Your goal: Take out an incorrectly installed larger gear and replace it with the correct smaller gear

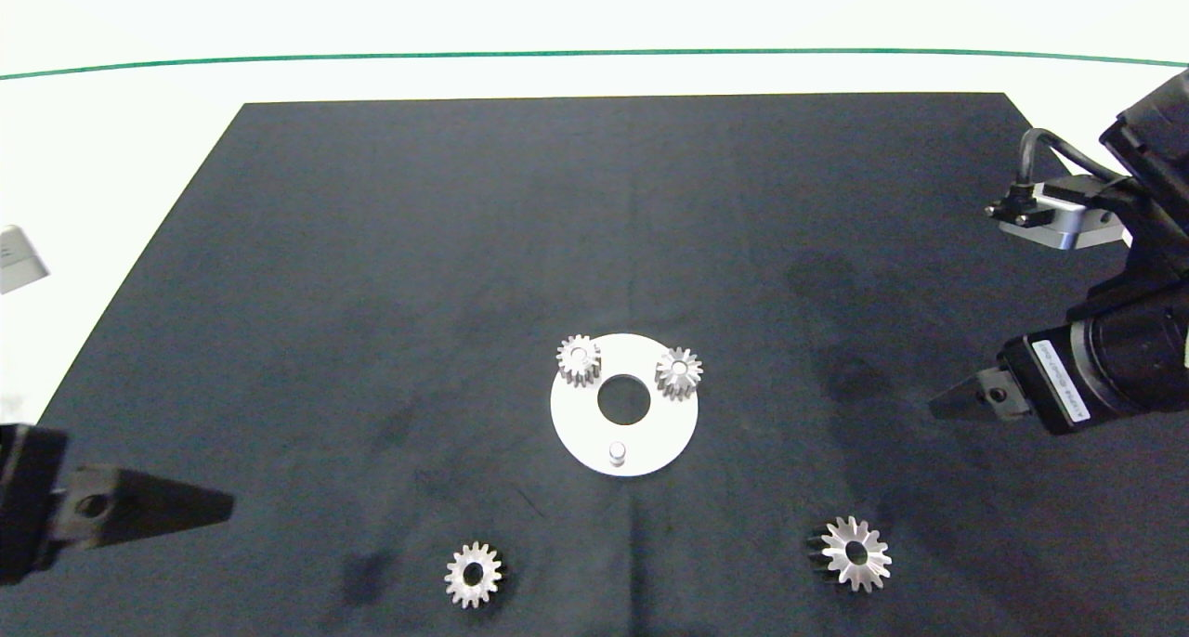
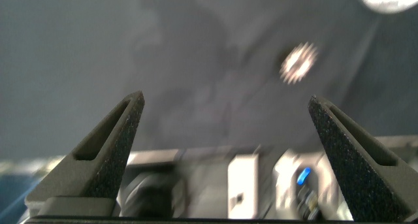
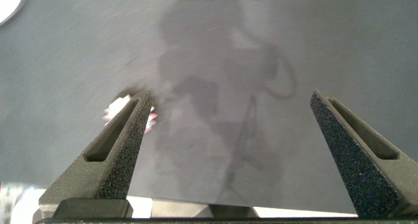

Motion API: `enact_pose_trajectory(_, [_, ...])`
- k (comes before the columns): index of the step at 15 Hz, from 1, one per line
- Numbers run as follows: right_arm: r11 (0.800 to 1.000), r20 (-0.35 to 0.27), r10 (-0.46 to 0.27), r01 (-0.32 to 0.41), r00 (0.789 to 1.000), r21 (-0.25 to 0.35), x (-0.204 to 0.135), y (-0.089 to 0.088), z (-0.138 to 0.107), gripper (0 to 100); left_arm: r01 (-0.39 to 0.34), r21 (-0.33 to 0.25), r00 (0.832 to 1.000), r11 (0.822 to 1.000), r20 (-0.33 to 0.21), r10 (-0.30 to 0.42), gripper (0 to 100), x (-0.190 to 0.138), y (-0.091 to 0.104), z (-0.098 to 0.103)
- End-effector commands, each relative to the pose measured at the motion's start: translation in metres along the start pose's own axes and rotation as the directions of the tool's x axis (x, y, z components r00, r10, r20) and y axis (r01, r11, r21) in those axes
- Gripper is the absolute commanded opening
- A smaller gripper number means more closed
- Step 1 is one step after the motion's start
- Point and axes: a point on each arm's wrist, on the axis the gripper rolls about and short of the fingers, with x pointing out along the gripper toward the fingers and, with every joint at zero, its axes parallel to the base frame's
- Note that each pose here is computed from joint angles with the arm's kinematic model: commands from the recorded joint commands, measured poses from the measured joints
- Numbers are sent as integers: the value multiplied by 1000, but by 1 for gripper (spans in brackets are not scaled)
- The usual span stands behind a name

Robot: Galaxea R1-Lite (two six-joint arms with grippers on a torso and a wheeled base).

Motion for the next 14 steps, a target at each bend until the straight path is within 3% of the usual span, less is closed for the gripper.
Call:
enact_pose_trajectory(1, [999,-8,-35,35,999,23,2,-15,3,100,-54,22,994,998,-94,56,100,60,-33,-6])
enact_pose_trajectory(3, [999,-3,-27,27,1000,23,2,-15,3,100,-74,27,991,997,-107,77,100,69,-39,-6])
enact_pose_trajectory(6, [999,-2,-26,26,1000,21,1,-15,2,100,-52,36,995,998,-82,54,100,76,-52,-12])
enact_pose_trajectory(9, [1000,5,-22,22,1000,19,-2,-14,1,100,-131,39,990,991,-39,132,100,95,-69,-22])
enact_pose_trajectory(14, [1000,5,-16,15,1000,11,-2,-13,0,100,-133,49,990,990,-44,135,100,97,-74,-26])
